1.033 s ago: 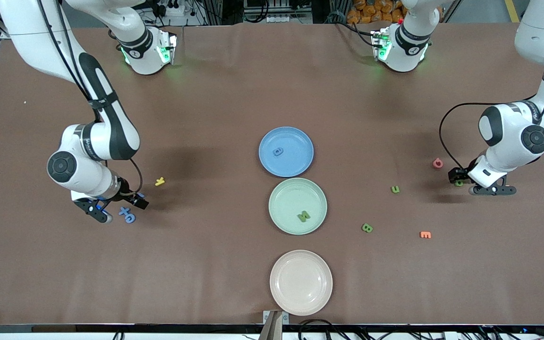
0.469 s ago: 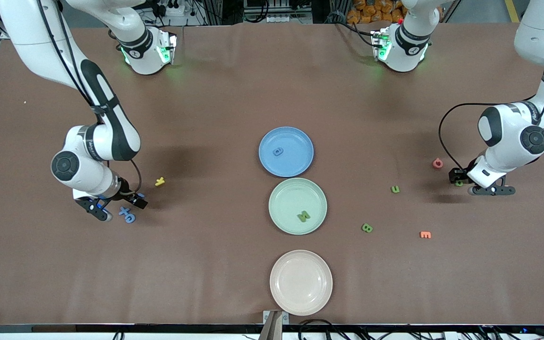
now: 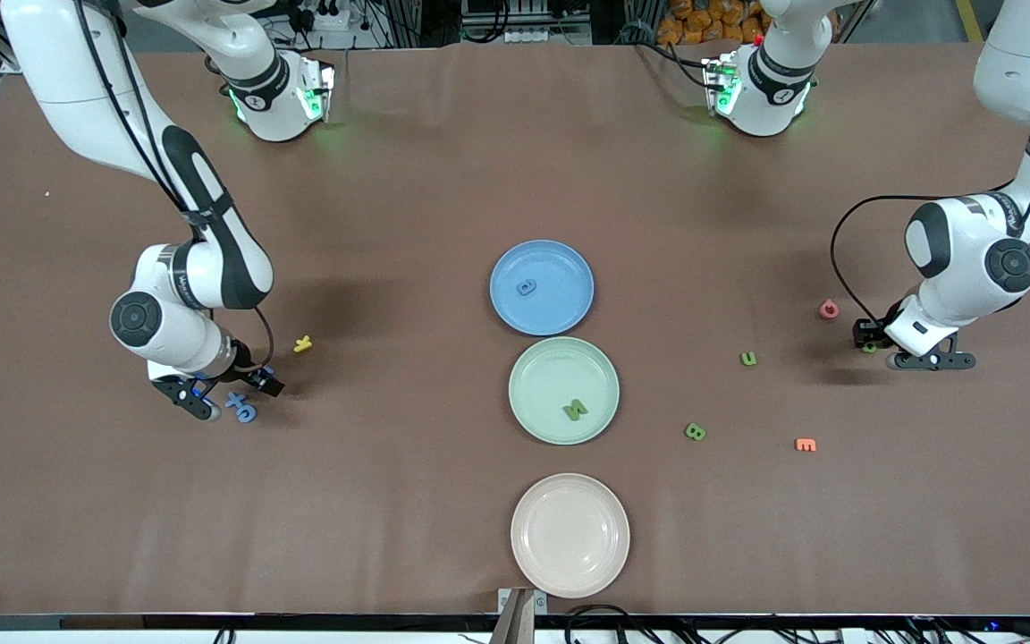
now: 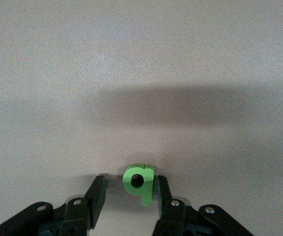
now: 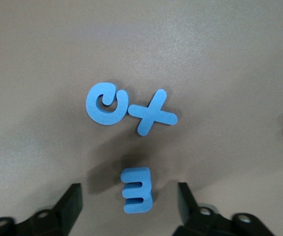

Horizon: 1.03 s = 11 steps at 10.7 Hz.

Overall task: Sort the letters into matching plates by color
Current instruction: 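Grasp blue m with the right gripper while the left gripper lifts q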

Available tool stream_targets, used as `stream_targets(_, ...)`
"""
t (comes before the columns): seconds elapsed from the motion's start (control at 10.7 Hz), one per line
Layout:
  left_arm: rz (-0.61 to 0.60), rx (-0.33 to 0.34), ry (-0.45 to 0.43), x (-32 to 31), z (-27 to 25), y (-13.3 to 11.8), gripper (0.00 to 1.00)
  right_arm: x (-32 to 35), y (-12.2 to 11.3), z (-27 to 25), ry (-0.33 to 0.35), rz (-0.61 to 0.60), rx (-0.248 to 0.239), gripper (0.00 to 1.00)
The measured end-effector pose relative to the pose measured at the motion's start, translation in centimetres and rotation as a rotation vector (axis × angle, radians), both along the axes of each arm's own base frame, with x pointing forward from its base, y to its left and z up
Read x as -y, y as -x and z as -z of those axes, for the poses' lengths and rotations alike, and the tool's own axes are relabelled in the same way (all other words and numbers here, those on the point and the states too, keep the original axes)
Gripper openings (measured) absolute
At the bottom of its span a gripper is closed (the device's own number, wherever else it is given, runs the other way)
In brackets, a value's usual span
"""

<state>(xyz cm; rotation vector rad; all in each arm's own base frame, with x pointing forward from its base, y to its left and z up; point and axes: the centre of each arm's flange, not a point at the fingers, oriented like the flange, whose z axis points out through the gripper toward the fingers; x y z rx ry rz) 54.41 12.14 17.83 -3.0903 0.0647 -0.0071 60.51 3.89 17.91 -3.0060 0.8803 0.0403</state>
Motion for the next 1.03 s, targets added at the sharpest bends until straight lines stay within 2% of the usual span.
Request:
stream_targets(0.09, 0.000, 0.000, 0.000, 0.00, -0.01, -0.02, 0.50, 0.00, 0.00, 0.00, 0.003, -0.013, 0.000, 0.74)
stream_targets(0.19, 0.000, 0.000, 0.000, 0.00, 0.03, -0.01, 0.50, -0.01, 0.00, 0.00, 0.005, -0.026, 0.000, 0.70)
stream_targets(0.38, 0.000, 0.002, 0.000, -0.01, 0.00, -0.13, 0.43, -0.01, 0.01, 0.03, 0.006, -0.045, 0.000, 0.54)
stream_targets(0.56, 0.001, 0.004, 0.000, 0.01, -0.10, -0.25, 0.27, 0.02, 0.28, 0.32, 0.007, -0.052, 0.000, 0.52)
stream_targets(1.03, 0.004, 0.011, -0.001, 0.13, -0.31, -0.58, 0.27, 0.00, 0.49, 0.39, 0.008, -0.070, 0.016, 0.35)
